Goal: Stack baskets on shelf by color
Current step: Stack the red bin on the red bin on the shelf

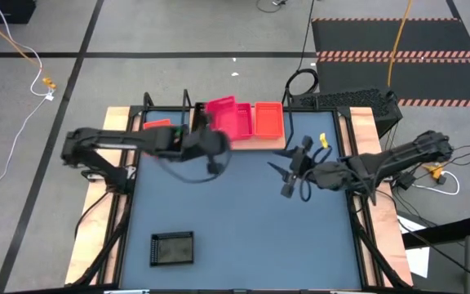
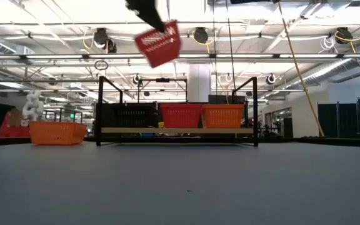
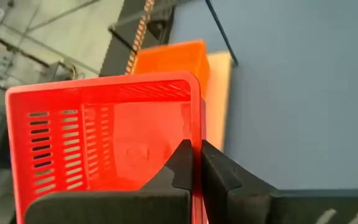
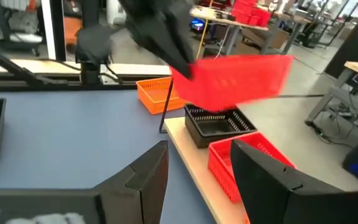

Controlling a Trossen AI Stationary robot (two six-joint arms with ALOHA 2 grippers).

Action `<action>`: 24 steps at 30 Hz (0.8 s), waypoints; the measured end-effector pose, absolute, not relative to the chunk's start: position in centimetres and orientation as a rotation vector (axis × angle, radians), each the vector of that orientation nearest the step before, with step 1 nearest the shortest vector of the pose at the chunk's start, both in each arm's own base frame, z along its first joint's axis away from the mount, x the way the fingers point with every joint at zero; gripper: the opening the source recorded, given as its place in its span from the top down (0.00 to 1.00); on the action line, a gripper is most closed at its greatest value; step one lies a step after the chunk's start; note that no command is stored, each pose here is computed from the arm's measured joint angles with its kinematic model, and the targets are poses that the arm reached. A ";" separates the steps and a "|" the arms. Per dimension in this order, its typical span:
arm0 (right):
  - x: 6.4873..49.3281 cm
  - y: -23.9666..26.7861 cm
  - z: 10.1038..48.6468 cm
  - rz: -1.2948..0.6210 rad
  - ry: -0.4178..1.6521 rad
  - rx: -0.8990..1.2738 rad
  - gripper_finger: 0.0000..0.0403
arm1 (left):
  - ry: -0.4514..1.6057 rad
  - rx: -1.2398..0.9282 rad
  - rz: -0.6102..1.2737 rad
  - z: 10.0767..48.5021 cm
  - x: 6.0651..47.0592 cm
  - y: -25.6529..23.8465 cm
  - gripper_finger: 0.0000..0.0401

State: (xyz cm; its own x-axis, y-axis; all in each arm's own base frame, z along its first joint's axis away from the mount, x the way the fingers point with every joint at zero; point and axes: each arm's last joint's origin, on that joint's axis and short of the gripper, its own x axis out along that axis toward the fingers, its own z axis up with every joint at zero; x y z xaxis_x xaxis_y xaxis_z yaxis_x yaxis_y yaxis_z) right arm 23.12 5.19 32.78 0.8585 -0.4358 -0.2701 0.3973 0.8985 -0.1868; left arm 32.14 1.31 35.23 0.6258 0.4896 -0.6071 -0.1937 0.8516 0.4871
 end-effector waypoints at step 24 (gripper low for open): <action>22.0 4.8 32.1 -0.431 0.249 -0.153 0.58 | 0.925 0.379 0.412 26.4 38.5 12.0 0.88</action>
